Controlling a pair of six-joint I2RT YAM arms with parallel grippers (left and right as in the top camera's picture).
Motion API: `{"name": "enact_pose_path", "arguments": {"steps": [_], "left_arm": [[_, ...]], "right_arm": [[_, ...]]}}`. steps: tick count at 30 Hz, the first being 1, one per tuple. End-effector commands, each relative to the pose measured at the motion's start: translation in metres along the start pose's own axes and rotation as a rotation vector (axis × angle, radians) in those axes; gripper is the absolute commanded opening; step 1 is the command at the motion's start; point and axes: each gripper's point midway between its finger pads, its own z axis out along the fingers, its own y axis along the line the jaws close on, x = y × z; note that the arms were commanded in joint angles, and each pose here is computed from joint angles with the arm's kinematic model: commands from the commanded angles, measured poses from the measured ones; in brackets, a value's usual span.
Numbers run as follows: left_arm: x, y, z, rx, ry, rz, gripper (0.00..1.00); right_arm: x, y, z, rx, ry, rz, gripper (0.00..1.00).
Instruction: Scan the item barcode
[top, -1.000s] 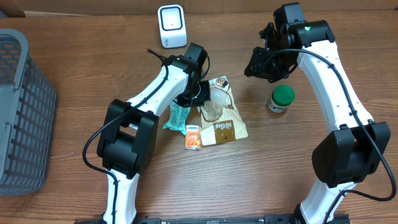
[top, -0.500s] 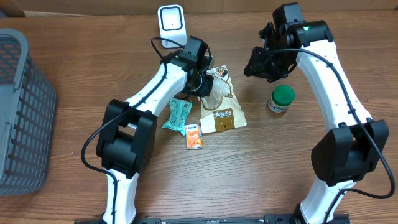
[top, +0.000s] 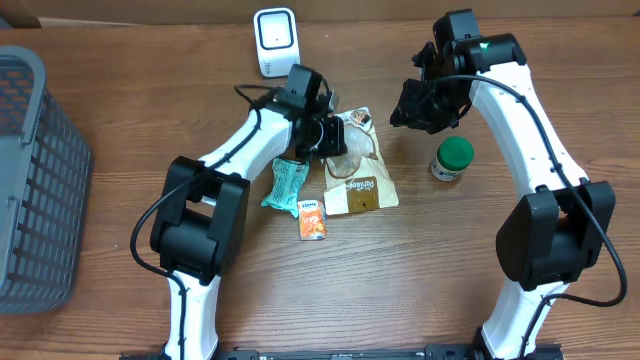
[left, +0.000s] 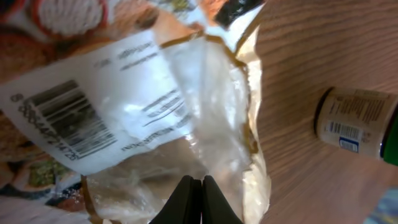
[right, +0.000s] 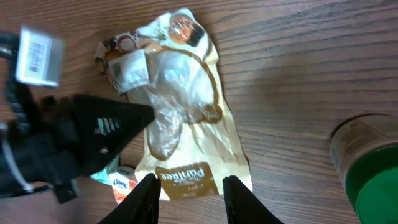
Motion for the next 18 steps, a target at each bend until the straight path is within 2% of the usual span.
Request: {"name": "enact_pose_path", "arguments": {"steps": [1, 10, 18], "left_arm": [[0.021, 0.001, 0.011, 0.024, 0.054, -0.106, 0.04], [0.036, 0.071, 0.005, -0.190, 0.061, -0.213, 0.04], [0.034, 0.091, -0.008, -0.205, 0.078, -0.198, 0.04]], "right_arm": [[0.000, -0.002, 0.003, 0.011, 0.004, -0.003, 0.32], [0.006, -0.004, 0.006, 0.012, 0.025, 0.004, 0.33], [0.017, -0.006, 0.038, -0.054, 0.067, 0.007, 0.46]]}}
